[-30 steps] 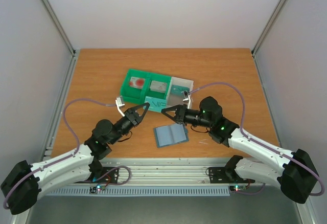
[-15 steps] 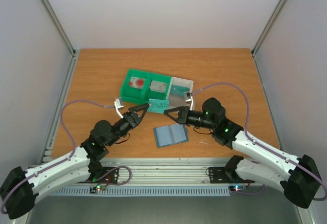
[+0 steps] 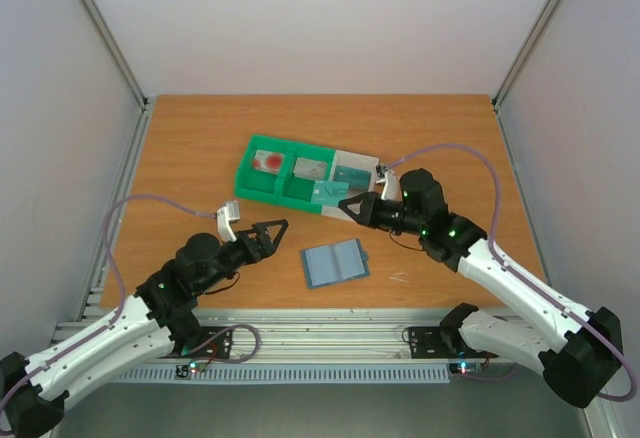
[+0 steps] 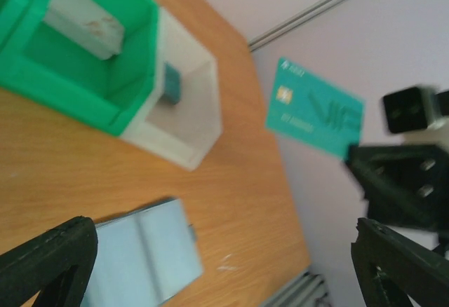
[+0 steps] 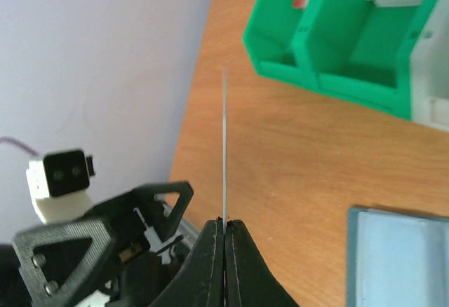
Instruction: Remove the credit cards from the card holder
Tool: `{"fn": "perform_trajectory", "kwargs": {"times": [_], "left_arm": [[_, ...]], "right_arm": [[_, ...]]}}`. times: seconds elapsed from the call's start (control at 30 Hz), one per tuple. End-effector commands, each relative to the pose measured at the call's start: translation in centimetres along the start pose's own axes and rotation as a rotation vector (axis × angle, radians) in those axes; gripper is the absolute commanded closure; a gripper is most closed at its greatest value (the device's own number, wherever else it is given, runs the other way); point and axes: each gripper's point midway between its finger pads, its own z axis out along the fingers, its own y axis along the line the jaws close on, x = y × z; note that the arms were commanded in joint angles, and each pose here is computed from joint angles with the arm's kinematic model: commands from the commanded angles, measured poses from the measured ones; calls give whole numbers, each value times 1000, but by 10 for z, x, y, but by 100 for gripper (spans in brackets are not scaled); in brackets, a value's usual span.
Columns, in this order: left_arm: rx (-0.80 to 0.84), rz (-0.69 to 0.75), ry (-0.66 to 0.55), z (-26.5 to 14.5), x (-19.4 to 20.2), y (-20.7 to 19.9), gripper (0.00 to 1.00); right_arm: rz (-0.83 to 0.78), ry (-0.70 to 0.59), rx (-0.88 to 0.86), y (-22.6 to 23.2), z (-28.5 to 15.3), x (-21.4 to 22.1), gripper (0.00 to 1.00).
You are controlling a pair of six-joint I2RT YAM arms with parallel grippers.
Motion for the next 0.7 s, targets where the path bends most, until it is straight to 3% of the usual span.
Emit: {"fn": "perform_trajectory", "kwargs": {"times": [0.0,0.2,0.4,0.67], "left_arm": [[-141,102,54,-5,12,32,1],[-256,184,145,-5,26,55,1],[-291,169,260,3,50,68,1],[-307,184,288,4,56,75,1]], "right_arm": [[-11,-3,119,-22,0,-22,99],[12,-24,224,-53,2,-56,99],[22,19,354,-82,18,-72,99],[51,69,509,-120,34,-79,99]]}}
